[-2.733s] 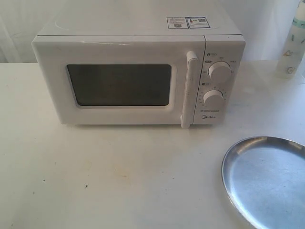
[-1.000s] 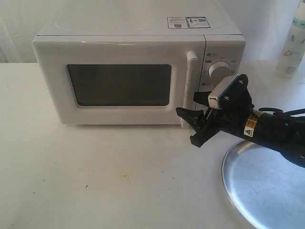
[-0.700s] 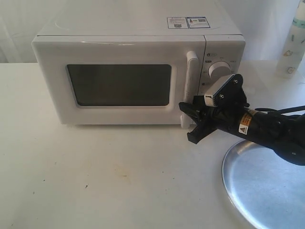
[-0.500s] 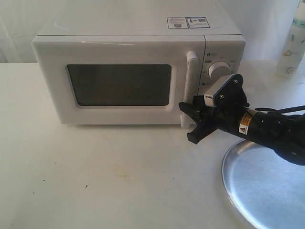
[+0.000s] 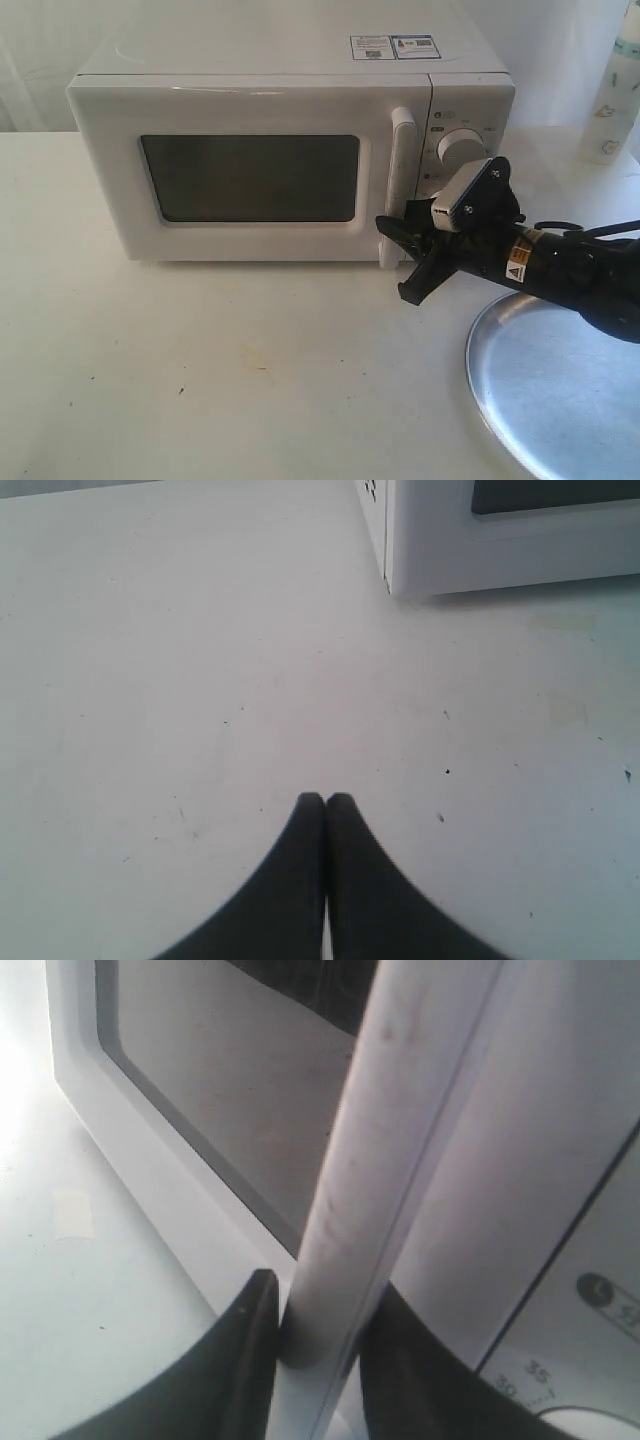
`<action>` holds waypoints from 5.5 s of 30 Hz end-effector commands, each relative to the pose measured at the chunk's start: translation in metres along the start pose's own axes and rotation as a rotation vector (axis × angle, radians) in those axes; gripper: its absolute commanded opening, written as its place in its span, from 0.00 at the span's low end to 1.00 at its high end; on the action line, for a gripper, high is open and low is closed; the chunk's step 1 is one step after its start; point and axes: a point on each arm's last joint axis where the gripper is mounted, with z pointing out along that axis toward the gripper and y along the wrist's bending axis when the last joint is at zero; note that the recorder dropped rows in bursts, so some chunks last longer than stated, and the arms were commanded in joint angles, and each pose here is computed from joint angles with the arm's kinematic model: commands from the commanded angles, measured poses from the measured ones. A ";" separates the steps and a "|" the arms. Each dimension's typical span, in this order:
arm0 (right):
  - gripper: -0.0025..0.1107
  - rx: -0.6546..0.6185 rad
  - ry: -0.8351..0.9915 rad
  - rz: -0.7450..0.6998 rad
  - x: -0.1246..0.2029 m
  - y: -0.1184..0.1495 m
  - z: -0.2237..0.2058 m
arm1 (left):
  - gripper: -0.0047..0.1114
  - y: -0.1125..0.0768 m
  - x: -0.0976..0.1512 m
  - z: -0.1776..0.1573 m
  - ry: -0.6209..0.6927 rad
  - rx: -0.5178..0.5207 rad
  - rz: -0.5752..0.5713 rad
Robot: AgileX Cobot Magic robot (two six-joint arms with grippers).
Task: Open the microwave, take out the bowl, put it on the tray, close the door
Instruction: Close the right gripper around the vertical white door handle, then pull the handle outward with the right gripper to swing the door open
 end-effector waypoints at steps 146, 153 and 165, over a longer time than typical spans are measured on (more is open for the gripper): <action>0.02 -0.215 -0.204 -0.289 -0.115 0.046 -0.028 | 0.04 -0.001 -0.001 0.000 -0.003 0.009 -0.009; 0.02 -0.223 -0.162 -0.244 -0.115 0.046 -0.030 | 0.04 -0.001 -0.001 0.000 -0.003 0.009 -0.009; 0.23 -0.115 0.086 -0.149 -0.098 0.037 -0.032 | 0.04 -0.001 -0.001 0.000 -0.003 0.009 -0.009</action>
